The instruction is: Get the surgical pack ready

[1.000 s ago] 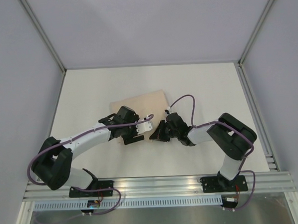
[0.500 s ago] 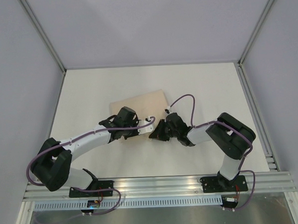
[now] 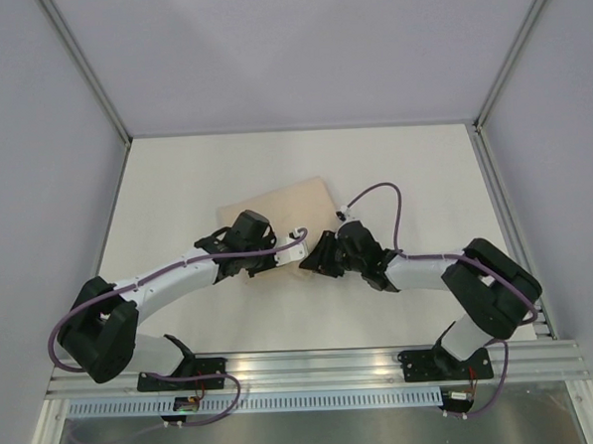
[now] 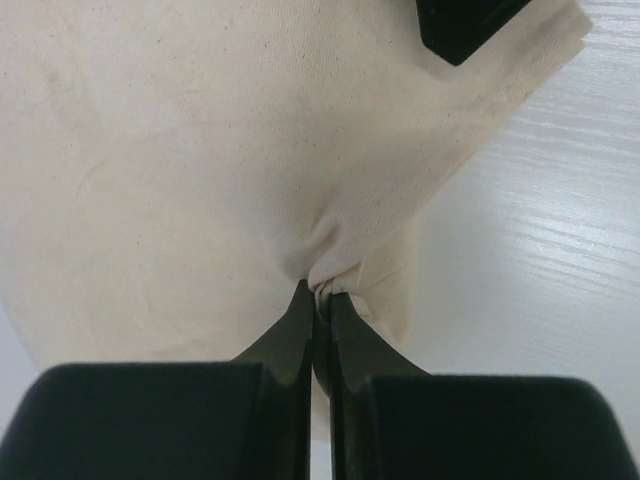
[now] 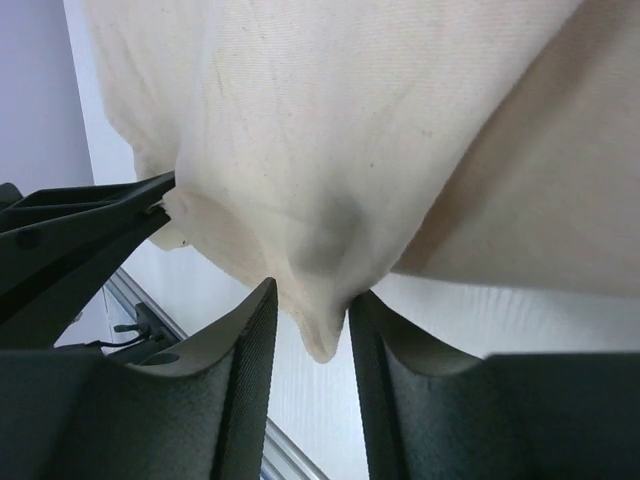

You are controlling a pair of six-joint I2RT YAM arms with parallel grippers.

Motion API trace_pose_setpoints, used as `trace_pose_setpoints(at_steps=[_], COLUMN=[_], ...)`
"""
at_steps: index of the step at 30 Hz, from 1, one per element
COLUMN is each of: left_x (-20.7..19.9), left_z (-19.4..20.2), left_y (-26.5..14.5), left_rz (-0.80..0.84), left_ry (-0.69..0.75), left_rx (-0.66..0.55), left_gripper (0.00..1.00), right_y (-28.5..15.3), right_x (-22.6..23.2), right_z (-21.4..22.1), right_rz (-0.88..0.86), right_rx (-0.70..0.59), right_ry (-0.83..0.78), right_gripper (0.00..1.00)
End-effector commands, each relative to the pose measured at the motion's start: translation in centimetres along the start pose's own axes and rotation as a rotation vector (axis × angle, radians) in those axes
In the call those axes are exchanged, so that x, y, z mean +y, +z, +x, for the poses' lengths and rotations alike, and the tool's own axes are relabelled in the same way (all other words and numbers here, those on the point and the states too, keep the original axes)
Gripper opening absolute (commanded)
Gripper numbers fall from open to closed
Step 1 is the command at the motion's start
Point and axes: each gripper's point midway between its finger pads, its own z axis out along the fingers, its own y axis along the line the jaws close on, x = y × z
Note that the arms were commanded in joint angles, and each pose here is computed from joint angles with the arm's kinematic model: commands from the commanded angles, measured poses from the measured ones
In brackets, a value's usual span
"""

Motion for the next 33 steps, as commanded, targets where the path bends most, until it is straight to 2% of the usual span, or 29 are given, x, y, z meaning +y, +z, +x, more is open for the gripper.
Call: trace_pose_setpoints(at_steps=[1, 5, 7, 10, 13, 14, 16, 18, 22, 29, 33], left_x=[0.0, 0.1, 0.1, 0.1, 0.0, 0.0, 0.0, 0.0, -0.1, -0.1, -0.2], left_z=[-2.2, -2.4, -2.4, -2.4, -2.2, -2.3, -2.4, -2.4, -2.3, -3.2, -3.3], left_y=[-1.0, -1.2, -1.2, -1.2, -1.1, -1.1, -1.0, -1.0, -0.9, -1.5, -1.3], left_rz=[0.013, 0.012, 0.013, 0.015, 0.020, 0.021, 0.024, 0.026, 0.029, 0.032, 0.043], left_ry=[0.001, 0.004, 0.002, 0.006, 0.004, 0.003, 0.000, -0.001, -0.001, -0.018, -0.020], left_rx=[-0.070, -0.071, -0.070, -0.070, -0.065, -0.067, -0.068, -0.068, -0.064, -0.103, -0.105], left_gripper=[0.02, 0.01, 0.02, 0.02, 0.03, 0.03, 0.04, 0.04, 0.04, 0.03, 0.03], right_y=[-1.9, -4.4, -5.1, -6.1, -5.2, -4.8, -3.3, -2.3, 0.4, 1.9, 2.6], right_x=[-0.8, -2.5, -3.2, -1.9, 0.9, 1.8, 2.3, 2.7, 2.7, 0.6, 2.3], right_z=[-0.8, -0.6, -1.3, -2.4, -3.2, -2.6, -2.2, -1.7, -1.1, -0.8, -1.2], right_rz=[0.080, 0.198, 0.229, 0.187, 0.060, 0.014, -0.028, -0.060, -0.098, -0.052, -0.145], right_rx=[-0.045, -0.047, -0.094, -0.151, -0.174, -0.136, -0.109, -0.077, -0.048, -0.056, -0.070], right_ry=[-0.046, -0.057, -0.058, -0.058, -0.060, -0.048, -0.035, -0.019, 0.013, 0.023, 0.020], right_gripper=[0.37, 0.44, 0.45, 0.45, 0.29, 0.20, 0.07, 0.01, 0.00, 0.00, 0.00])
